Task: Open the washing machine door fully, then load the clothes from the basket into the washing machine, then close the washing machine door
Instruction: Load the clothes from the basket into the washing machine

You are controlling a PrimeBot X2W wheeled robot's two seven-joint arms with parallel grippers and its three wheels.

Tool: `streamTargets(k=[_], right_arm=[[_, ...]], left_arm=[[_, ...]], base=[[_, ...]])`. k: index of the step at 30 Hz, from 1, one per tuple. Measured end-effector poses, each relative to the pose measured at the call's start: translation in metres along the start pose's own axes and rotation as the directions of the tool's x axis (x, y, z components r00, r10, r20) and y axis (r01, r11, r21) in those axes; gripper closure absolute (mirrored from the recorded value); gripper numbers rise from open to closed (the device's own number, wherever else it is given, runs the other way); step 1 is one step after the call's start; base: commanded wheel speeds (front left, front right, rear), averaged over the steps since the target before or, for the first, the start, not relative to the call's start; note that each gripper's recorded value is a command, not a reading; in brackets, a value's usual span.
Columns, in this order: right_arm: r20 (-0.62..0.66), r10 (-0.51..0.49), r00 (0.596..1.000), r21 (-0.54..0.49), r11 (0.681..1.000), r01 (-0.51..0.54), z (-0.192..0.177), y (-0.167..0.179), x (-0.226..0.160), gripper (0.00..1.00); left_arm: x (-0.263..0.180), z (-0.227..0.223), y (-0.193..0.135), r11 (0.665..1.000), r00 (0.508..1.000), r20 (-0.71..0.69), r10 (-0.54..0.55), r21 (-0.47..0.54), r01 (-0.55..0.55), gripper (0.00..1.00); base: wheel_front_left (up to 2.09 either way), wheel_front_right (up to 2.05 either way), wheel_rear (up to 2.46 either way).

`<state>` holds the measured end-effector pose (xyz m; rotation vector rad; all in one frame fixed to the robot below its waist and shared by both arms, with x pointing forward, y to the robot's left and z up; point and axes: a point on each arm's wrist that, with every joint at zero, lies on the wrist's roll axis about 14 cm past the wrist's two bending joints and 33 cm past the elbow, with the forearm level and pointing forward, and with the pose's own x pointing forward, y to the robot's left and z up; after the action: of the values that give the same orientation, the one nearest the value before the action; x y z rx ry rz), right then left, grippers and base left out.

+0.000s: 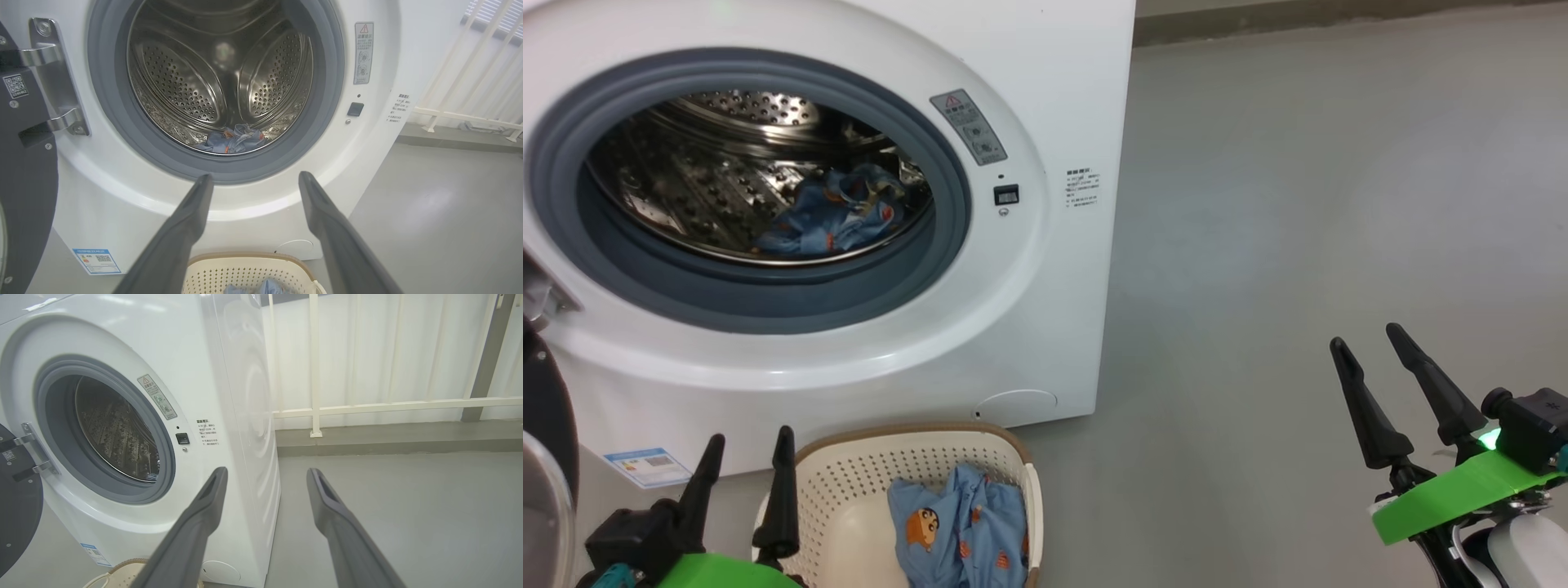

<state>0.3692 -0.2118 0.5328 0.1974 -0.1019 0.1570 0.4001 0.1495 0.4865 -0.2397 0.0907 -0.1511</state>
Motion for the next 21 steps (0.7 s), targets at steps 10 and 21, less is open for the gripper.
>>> streamTargets(k=[10,21], right_arm=[[-0.052,-0.042,0.998,0.029,0.999,0.044,-0.021,-0.009,0.004,0.0],[-0.101,-0.085,0.991,0.038,0.995,0.09,-0.044,-0.024,0.025,0.0]], left_arm=[[0.018,-0.045,-0.003,1.0,0.988,-0.154,-0.03,0.005,0.031,0.0],[0.051,-0.107,-0.005,0.996,0.936,-0.342,-0.079,0.005,0.086,0.0]], base=[[0.0,0.0,0.0],[0.0,0.0,0.0]])
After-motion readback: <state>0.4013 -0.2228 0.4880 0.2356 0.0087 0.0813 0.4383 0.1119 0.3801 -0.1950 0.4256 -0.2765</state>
